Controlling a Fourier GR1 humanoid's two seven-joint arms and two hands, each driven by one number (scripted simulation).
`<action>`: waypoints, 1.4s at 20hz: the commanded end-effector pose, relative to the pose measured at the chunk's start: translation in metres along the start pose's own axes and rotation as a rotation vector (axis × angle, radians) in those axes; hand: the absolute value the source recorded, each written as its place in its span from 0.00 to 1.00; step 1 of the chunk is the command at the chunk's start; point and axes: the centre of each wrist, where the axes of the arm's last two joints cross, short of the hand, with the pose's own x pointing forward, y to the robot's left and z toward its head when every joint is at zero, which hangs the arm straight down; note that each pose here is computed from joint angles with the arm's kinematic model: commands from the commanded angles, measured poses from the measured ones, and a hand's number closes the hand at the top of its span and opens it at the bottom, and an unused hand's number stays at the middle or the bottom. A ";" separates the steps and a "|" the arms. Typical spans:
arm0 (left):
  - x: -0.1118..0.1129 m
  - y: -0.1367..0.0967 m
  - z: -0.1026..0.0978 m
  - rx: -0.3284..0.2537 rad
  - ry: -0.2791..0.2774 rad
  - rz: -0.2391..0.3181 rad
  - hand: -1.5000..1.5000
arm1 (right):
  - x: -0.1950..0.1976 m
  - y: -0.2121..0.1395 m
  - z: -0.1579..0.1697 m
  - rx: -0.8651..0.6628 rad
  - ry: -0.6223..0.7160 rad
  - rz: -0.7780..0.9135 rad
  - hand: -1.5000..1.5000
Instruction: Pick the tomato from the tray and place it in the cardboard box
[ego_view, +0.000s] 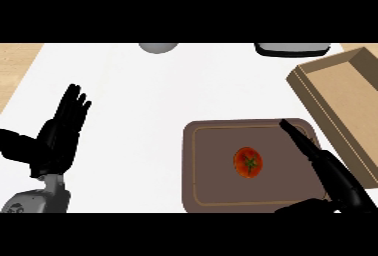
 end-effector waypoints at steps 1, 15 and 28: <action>-0.008 0.017 -0.009 0.021 0.000 0.008 0.50 | 0.016 0.011 0.001 -0.008 0.007 -0.006 0.00; -0.004 0.005 0.003 -0.010 0.018 0.013 0.50 | 0.000 0.028 -0.020 -0.007 0.049 0.040 0.00; 0.001 -0.005 0.011 0.004 -0.008 0.001 0.50 | -0.018 0.058 -0.049 0.050 0.052 0.058 0.00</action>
